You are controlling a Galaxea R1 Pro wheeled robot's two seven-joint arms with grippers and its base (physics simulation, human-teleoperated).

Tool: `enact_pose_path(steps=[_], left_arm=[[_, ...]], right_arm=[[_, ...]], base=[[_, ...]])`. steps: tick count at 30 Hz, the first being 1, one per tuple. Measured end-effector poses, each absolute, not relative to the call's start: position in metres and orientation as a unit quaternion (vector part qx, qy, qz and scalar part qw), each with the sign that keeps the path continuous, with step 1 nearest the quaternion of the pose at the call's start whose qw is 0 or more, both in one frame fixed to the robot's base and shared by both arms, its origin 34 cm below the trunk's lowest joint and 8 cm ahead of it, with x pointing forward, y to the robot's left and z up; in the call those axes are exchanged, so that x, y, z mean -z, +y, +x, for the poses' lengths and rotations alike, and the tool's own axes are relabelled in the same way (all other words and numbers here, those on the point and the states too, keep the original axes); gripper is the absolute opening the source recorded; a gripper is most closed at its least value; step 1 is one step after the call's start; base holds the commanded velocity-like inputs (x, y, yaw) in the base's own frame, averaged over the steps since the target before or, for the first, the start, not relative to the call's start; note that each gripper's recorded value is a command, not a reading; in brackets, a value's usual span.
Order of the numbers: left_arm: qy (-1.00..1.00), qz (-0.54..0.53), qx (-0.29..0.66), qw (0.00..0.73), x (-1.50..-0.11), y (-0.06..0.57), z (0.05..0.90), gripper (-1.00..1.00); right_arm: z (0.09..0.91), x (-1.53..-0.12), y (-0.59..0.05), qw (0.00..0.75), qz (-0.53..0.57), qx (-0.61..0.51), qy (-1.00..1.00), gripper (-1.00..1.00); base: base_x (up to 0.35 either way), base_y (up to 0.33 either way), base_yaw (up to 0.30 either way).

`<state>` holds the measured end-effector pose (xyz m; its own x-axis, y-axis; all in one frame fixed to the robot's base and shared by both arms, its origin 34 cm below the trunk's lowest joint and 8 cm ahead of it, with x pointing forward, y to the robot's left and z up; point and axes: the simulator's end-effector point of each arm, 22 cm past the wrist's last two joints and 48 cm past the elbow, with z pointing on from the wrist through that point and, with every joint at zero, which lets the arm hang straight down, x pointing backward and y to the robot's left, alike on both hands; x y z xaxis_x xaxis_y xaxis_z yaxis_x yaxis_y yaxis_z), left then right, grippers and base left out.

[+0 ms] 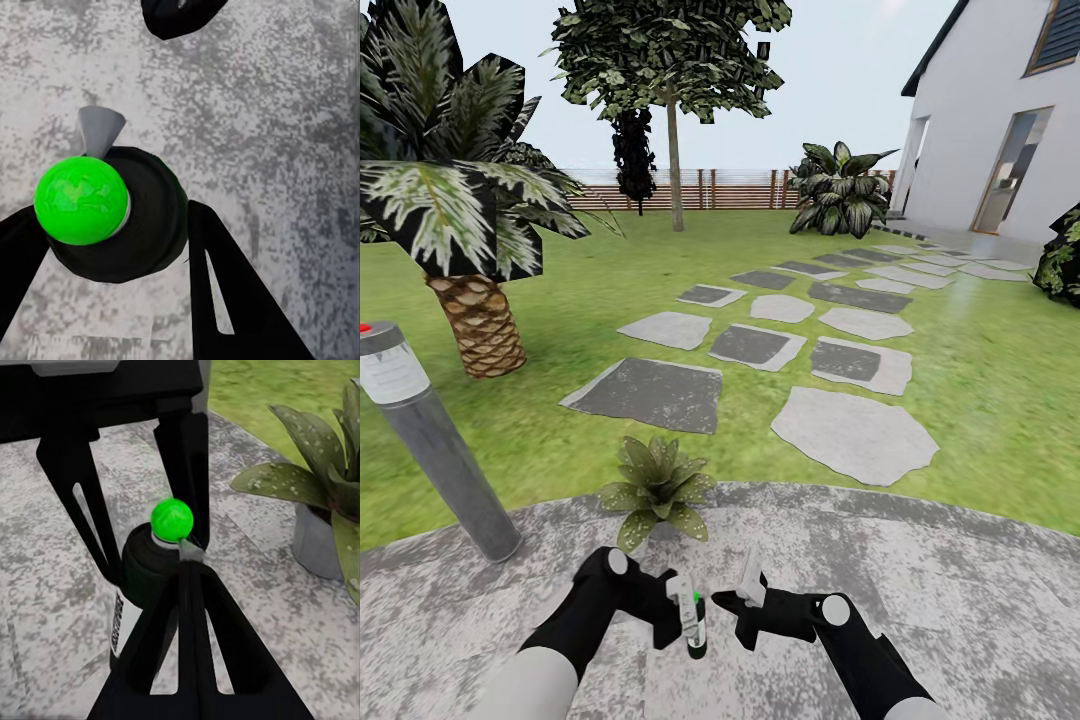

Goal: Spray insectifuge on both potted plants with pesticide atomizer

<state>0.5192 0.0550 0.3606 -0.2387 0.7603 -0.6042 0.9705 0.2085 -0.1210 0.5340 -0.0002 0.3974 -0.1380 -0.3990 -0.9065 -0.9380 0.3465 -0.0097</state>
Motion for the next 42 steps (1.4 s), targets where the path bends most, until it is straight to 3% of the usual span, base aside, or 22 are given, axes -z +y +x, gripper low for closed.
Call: enact_pose_path(steps=[33, 36, 42], left_arm=[[0.737, 0.591, 0.253, 0.212, -0.363, 0.038, 0.514, -1.00], [0.742, 0.589, 0.248, 0.203, -0.356, 0.051, 0.510, -1.00], [0.782, 0.574, 0.182, 0.161, -0.329, 0.174, 0.515, -1.00]], right_arm=[[0.534, -0.397, 0.000, 0.443, -0.485, -0.303, 0.691, -1.00], [0.534, -0.397, 0.000, 0.443, -0.485, -0.303, 0.691, -1.00], [0.531, -0.390, -0.004, 0.434, -0.499, -0.293, 0.690, -1.00]], base=[[0.000, 0.000, 0.000], [0.000, 0.000, 0.000], [0.000, 0.000, 0.000]])
